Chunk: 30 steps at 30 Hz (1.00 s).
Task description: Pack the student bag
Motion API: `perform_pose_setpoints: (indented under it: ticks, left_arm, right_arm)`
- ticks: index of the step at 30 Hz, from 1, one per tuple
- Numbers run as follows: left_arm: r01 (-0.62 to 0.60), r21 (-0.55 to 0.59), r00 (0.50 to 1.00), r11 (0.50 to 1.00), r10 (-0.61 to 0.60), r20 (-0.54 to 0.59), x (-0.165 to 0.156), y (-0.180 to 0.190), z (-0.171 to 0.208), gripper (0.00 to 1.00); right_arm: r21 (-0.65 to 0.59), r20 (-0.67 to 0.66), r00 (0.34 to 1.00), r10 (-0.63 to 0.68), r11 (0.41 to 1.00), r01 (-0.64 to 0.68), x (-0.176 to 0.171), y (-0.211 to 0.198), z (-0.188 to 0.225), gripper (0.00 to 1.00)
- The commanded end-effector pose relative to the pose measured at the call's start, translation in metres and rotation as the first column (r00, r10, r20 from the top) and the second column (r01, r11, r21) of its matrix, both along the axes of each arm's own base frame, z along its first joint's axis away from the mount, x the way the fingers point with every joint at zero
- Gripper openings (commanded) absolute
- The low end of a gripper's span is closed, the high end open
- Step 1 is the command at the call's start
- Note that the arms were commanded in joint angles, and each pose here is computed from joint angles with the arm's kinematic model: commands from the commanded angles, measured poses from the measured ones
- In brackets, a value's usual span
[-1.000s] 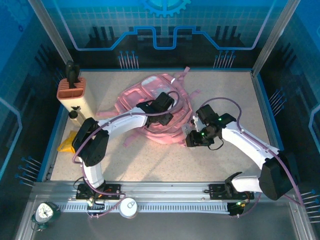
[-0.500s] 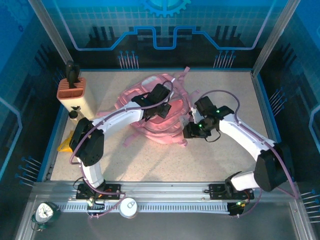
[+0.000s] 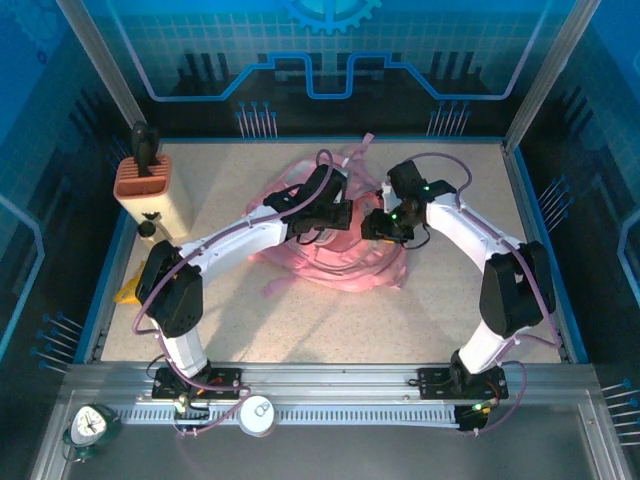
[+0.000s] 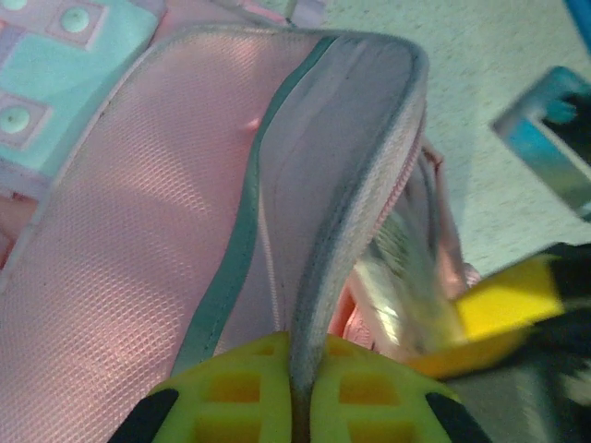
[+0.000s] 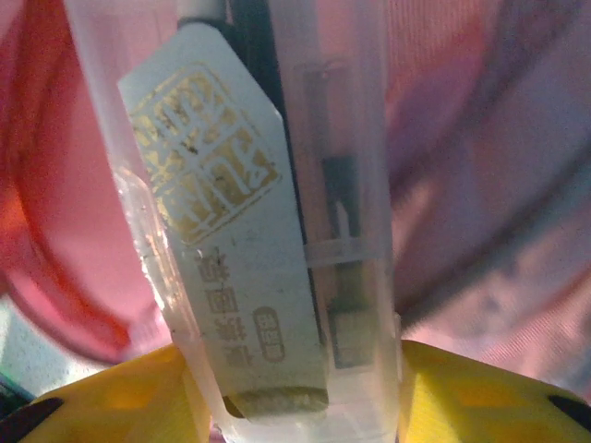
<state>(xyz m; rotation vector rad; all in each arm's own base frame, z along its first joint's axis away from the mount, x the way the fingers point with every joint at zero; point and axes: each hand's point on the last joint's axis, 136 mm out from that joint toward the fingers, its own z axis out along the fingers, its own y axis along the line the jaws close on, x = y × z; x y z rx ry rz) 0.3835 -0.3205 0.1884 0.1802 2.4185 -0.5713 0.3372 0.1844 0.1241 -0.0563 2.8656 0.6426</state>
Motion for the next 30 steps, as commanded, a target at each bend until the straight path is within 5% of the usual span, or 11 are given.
perform_pose_setpoints:
  ticks: [1,10,19,30]
  left_arm:
    - [-0.038,-0.264,0.996,0.964,0.057,0.065,0.009,-0.026,0.069,0.00]
    - [-0.119,-0.259,0.992,0.958,0.125,0.006,0.011,-0.015,0.050,0.00]
    - [-0.140,-0.288,0.990,0.947,0.142,-0.015,0.011,-0.012,0.049,0.00]
    - [-0.189,-0.352,0.982,0.917,0.183,-0.052,0.009,-0.006,0.054,0.00]
  right_arm:
    - [0.027,0.020,1.000,-0.019,0.999,0.019,0.015,0.001,0.011,0.52]
    - [0.202,0.055,0.998,-0.003,0.979,-0.008,0.012,0.028,0.039,0.71]
    - [0.330,0.009,1.000,-0.022,0.944,0.018,0.004,0.042,0.038,0.42]
    - [0.363,0.028,0.999,0.024,0.931,-0.032,0.025,0.086,0.022,0.29]
